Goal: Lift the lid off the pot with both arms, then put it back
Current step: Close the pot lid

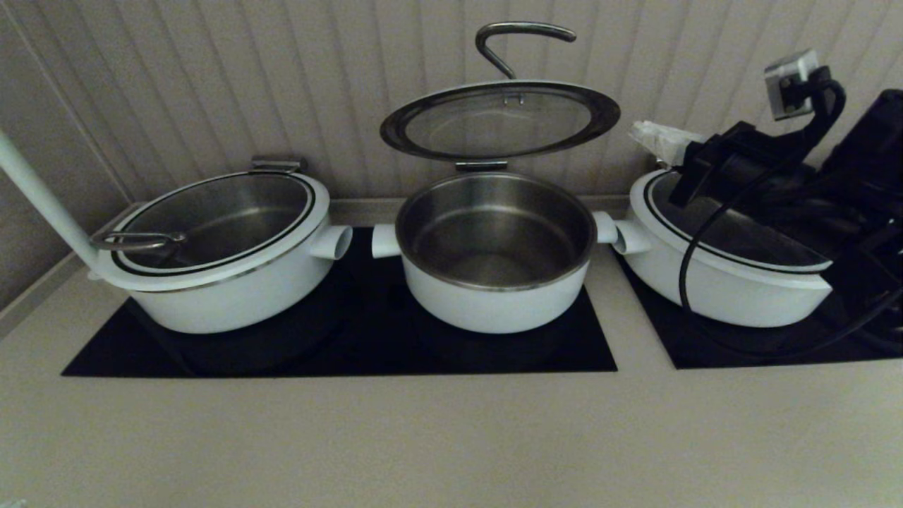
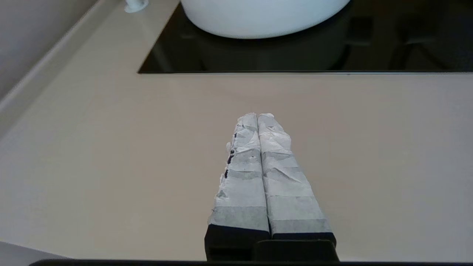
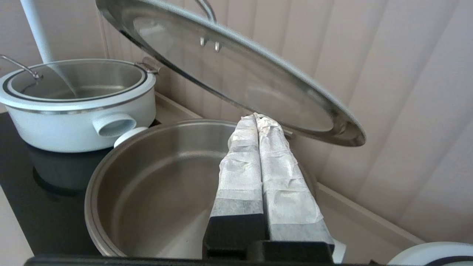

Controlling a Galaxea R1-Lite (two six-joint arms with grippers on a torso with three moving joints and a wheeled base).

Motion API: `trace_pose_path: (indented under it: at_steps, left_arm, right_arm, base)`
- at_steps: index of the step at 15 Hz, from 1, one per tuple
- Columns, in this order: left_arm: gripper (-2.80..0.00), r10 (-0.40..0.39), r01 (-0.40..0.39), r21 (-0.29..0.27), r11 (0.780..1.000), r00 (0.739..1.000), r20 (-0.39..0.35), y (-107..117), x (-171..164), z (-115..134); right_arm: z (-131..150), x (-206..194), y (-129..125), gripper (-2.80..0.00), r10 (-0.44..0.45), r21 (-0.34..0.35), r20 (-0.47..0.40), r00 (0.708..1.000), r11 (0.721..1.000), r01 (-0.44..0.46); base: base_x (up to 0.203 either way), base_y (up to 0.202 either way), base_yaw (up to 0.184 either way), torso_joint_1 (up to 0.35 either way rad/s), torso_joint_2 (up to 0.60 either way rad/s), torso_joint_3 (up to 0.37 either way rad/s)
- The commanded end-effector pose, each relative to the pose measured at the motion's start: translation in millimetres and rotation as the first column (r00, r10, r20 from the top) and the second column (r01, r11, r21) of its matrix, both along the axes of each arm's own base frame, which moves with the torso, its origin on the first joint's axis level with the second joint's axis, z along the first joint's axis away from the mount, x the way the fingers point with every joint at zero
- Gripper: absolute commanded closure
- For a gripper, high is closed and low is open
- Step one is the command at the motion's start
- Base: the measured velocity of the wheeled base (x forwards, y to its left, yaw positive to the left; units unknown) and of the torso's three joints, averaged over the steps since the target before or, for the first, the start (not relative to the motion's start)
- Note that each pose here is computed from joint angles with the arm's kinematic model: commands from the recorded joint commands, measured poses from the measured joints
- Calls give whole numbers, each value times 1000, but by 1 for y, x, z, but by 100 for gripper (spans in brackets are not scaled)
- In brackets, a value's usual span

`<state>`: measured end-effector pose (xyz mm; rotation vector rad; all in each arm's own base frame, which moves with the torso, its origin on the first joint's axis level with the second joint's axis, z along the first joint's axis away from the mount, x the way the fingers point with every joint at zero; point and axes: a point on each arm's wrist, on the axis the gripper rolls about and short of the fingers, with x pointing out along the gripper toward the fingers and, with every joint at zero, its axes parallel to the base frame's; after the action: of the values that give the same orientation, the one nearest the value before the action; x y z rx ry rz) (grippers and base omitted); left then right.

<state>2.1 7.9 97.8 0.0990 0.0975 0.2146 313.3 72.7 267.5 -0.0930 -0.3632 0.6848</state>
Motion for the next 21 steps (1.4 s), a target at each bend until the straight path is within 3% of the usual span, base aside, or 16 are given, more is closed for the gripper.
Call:
trace_pose_path:
  at_steps: [1,4,6,10,11,14,17,21]
  left_arm:
    - [0,-22,21,-19,1000,1000,-1,-1,0,0]
    - [0,-95,95,-7,995,995,-15,-2,1,-1]
    - [0,-190,190,-10,982,981,-33,-4,1,-3]
    - [0,-221,216,-168,962,975,-11,-5,0,-4]
    - [0,-222,216,-175,960,975,-11,-5,0,-4]
    - [0,-304,298,-97,950,951,-60,-7,0,-7]
    - [0,-346,329,-116,937,918,-195,-7,-4,-20]
    - [0,-347,328,-128,936,922,-175,-8,-3,-19]
  right_arm:
    - [7,-7,-2,0,-1,4,25,1000,1000,1]
    - [10,-10,-3,0,-3,4,28,1000,1000,3]
    - [11,-11,-5,0,-8,5,33,999,1000,8]
    - [15,-15,-6,0,-11,6,40,999,1000,11]
    - [16,-16,-6,0,-11,7,42,999,1000,11]
    - [17,-15,-10,0,-23,7,45,999,1000,23]
    - [21,-19,-12,0,-27,9,56,998,1000,27]
    - [25,-22,-19,0,-49,13,70,996,999,49]
  base:
    - [0,0,0,0,0,0]
    - [0,0,0,0,0,0]
    - [0,0,0,0,0,0]
    - [0,0,0,0,0,0]
    - [0,0,0,0,0,0]
    - [0,0,0,0,0,0]
    - [0,0,0,0,0,0]
    - [0,0,0,0,0,0]
